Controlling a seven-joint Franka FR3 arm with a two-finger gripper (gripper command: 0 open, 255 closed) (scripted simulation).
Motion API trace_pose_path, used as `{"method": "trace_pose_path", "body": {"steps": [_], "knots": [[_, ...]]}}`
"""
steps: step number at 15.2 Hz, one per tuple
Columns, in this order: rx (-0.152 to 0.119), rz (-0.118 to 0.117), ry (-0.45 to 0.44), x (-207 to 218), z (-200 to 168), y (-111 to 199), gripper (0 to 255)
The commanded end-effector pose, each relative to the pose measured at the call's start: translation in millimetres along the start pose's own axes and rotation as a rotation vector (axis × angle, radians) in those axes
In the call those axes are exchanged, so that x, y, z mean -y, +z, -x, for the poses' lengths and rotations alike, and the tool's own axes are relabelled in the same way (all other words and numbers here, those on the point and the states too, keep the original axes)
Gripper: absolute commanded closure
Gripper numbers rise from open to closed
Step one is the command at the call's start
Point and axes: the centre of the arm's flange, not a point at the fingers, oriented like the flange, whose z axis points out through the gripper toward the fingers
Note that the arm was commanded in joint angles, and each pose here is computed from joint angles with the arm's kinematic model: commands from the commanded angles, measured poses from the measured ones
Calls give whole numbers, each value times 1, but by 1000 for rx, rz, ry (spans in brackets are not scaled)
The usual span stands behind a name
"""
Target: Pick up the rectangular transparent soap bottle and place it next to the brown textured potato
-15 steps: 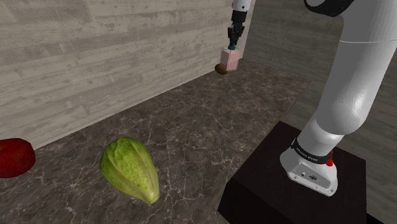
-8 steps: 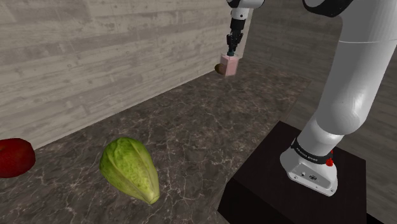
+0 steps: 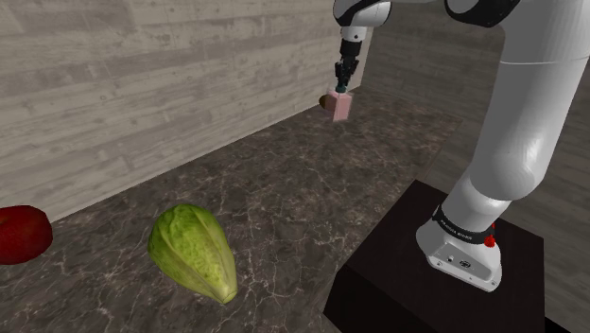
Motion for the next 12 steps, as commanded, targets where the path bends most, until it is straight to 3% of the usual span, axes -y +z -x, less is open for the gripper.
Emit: {"method": "trace_pose_path", "body": {"steps": [1,10,11,12], "knots": [[-1,0,0,-1,0,12,255],[-1,0,0,-2,0,19,255],[-1,0,0,-2,0,19,0],[-1,0,0,-2,0,19,0]]}}
